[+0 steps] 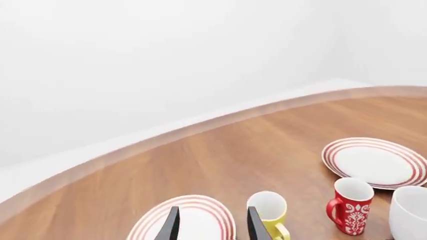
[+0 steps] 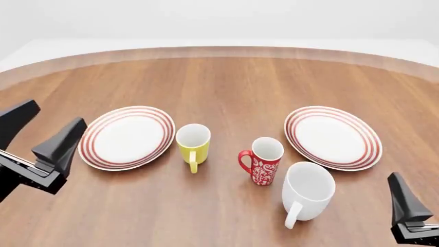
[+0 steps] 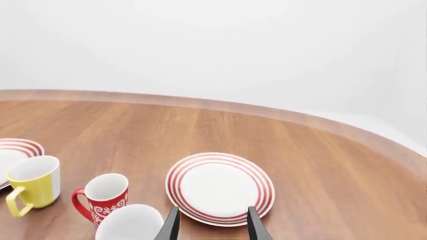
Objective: Put the red mug on the left plate.
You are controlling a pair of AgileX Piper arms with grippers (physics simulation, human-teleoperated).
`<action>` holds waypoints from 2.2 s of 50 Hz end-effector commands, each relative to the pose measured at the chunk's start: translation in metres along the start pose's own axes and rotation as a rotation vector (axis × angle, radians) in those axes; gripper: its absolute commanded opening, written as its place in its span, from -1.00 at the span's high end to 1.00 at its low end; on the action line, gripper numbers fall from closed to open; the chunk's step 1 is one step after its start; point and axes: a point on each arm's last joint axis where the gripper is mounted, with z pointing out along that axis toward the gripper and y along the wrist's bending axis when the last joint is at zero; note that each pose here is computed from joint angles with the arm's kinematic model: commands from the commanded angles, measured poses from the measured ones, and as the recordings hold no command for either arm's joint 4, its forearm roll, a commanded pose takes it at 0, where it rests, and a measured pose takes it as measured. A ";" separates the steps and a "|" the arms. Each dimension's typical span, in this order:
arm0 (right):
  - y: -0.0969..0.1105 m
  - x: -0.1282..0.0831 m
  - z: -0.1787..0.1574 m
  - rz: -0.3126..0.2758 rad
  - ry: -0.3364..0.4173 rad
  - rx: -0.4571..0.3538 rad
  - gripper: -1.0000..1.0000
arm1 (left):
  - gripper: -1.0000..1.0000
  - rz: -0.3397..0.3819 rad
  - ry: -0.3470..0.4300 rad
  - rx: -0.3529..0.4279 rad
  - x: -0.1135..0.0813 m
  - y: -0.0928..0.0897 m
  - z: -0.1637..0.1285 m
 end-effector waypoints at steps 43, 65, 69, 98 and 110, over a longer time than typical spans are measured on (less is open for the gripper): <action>0.001 0.001 0.000 -0.043 0.007 -0.009 -1.00 | -1.00 0.016 0.125 0.344 -0.012 -0.071 0.113; 0.001 0.001 0.000 -0.048 0.007 -0.010 -1.00 | -1.00 0.029 0.223 0.435 0.008 -0.103 0.136; 0.001 0.002 0.000 -0.048 0.009 -0.010 -1.00 | -1.00 0.030 0.231 0.441 0.010 -0.106 0.137; 0.001 0.001 0.000 -0.054 0.008 -0.015 -1.00 | -1.00 0.046 0.328 0.548 0.038 -0.143 0.142; 0.001 0.001 0.000 -0.059 0.007 -0.018 -1.00 | -1.00 0.079 0.362 0.594 0.050 -0.159 0.143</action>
